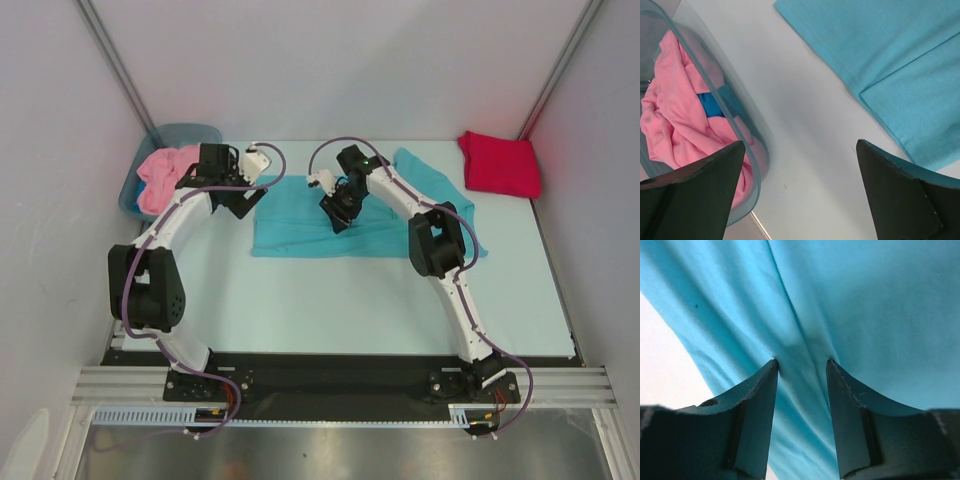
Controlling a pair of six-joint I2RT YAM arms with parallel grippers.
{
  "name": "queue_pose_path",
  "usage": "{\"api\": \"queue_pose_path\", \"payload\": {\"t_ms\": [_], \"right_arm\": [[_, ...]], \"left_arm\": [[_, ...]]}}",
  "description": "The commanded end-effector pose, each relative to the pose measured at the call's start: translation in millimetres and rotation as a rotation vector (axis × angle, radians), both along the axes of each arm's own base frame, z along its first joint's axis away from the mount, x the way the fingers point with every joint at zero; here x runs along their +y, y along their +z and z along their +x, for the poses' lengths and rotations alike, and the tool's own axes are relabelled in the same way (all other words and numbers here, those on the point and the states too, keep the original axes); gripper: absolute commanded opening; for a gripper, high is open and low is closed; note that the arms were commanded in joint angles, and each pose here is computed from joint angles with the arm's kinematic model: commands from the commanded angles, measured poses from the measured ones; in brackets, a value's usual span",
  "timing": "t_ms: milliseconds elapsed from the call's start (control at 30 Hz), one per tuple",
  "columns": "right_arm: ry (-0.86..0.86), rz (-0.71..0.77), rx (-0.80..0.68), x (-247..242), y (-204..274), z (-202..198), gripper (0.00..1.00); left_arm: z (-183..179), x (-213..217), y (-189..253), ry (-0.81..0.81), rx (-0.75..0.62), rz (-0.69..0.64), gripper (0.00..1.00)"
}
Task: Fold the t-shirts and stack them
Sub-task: Fold the tshirt
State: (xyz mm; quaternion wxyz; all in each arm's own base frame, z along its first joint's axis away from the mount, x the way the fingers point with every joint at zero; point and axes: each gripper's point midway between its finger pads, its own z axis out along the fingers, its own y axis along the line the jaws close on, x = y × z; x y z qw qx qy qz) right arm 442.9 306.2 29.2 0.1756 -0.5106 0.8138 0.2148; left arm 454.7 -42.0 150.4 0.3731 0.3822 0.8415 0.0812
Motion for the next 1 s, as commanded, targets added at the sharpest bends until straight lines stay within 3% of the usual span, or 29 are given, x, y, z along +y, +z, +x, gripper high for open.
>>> {"api": "queue_pose_path", "payload": {"t_ms": [0, 367, 500, 567, 967], "right_arm": [[-0.004, 0.001, -0.055, -2.7, 6.4, 17.1, 0.5], [-0.001, 0.004, -0.008, -2.6, -5.3, 9.9, 0.46], [0.013, 0.003, -0.005, -0.3, -4.8, 6.5, 0.35], [0.017, 0.007, -0.006, 0.1, -1.9, 5.9, 0.35], [-0.019, -0.005, -0.089, -4.4, 26.6, 20.8, 0.54]], "left_arm": [[10.5, -4.9, 15.3, -0.014, -0.045, 0.001, 1.0], [14.0, -7.5, 15.7, -0.024, -0.048, 0.009, 1.0], [16.1, -8.0, 15.6, -0.03, -0.049, 0.016, 1.0], [17.5, -8.7, 16.1, -0.03, -0.051, 0.016, 1.0], [18.0, -20.9, 5.1, -0.09, -0.026, 0.05, 1.0]]}}
